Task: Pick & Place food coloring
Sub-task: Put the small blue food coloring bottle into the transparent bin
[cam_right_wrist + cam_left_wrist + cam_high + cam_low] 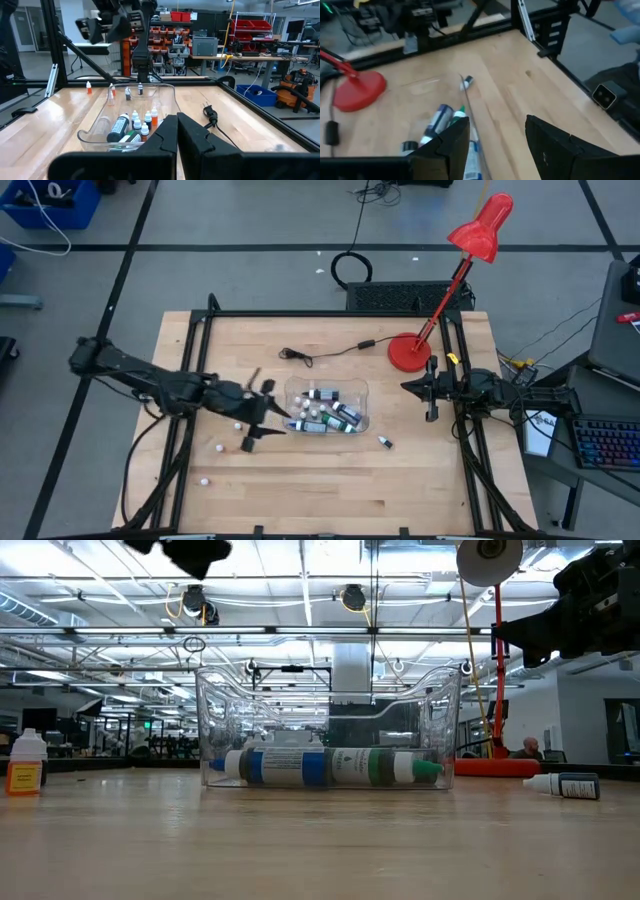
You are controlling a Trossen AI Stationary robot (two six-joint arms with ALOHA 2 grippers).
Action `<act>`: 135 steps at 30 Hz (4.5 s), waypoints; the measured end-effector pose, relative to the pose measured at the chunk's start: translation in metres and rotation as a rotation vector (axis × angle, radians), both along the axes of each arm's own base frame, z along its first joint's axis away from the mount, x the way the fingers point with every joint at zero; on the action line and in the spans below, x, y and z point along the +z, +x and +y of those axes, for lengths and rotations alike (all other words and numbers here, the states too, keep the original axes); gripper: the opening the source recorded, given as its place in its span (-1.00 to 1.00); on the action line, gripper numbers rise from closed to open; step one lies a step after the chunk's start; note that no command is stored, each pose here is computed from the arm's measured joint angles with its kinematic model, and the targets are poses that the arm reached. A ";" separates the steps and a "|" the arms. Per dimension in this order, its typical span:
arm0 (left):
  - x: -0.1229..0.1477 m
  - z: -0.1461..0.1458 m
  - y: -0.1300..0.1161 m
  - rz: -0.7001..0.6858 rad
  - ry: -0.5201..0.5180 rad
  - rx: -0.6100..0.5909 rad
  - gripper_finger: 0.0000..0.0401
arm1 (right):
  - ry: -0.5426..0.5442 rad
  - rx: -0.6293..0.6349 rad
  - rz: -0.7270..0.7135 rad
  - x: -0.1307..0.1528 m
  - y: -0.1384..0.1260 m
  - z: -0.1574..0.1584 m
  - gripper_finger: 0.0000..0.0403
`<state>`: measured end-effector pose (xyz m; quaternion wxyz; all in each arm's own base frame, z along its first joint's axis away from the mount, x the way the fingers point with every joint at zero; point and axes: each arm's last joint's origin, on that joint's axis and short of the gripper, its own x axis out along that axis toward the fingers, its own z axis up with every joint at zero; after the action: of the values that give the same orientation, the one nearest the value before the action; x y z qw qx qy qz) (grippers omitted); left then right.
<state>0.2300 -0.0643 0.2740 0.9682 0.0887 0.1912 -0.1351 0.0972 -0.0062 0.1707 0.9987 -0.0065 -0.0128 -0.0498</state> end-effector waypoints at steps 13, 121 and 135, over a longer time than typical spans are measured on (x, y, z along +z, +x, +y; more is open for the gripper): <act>-0.022 0.020 -0.057 -0.144 -0.007 0.138 -0.02 | -0.018 0.015 -0.142 0.014 -0.001 0.001 -1.00; -0.059 0.051 -0.133 -0.238 -0.065 0.490 -0.02 | 0.665 -0.437 1.392 0.009 0.157 0.119 -0.20; -0.059 0.051 -0.133 -0.238 -0.065 0.489 -0.02 | 0.749 -0.368 1.327 -0.037 0.141 0.114 -0.16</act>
<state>0.0970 -0.0132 0.2151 0.9900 0.0239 0.0875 0.1081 0.2387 0.1080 0.1336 0.7088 0.3003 0.6057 -0.2013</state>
